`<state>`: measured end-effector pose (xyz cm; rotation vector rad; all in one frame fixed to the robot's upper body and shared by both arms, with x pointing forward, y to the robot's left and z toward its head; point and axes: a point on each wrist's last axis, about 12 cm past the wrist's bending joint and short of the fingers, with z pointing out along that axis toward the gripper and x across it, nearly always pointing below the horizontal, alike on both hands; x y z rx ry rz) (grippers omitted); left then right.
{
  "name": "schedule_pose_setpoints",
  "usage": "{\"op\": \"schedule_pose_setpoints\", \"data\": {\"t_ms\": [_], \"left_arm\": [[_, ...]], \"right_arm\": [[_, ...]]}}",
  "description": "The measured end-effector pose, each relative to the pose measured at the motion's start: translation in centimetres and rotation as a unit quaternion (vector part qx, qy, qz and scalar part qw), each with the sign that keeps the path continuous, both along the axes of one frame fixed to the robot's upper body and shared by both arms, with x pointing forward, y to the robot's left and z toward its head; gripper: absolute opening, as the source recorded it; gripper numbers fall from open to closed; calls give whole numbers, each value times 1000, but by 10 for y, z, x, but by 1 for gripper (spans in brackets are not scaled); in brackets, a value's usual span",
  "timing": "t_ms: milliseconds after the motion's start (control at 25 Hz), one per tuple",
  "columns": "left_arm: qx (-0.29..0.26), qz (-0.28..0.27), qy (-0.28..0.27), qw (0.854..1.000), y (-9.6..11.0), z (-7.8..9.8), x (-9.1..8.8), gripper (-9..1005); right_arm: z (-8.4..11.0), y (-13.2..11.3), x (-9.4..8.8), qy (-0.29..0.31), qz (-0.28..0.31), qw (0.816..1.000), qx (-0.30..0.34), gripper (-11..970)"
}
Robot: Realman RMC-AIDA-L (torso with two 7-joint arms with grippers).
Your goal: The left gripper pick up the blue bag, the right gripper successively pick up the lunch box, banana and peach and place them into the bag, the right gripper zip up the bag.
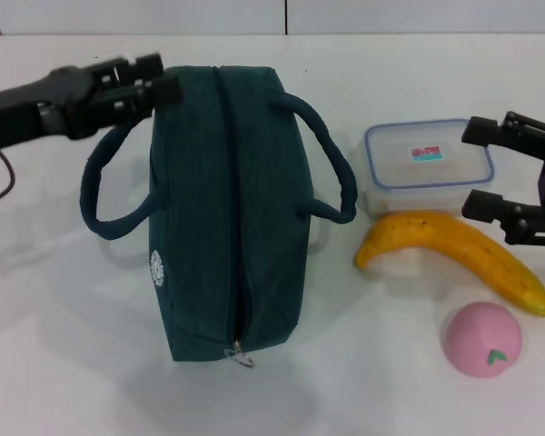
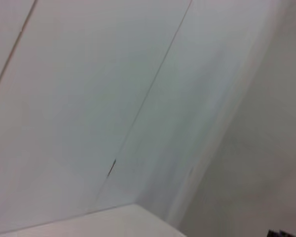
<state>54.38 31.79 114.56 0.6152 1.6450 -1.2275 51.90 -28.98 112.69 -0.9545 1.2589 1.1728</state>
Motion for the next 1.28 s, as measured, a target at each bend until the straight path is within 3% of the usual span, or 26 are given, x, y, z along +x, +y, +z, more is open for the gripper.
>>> {"op": "schedule_pose_setpoints", "data": {"t_ms": [120, 400, 1280], "left_arm": [[4, 7, 12, 1000, 4, -7, -7, 754], [2, 35, 25, 999, 13, -22, -23, 755], [36, 52, 29, 998, -10, -39, -8, 756]], "right_arm": [[3, 3, 4, -4, 3, 1000, -1, 854], [2, 15, 19, -2, -17, 1000, -13, 855], [0, 23, 23, 7, -23, 1000, -11, 855]]}}
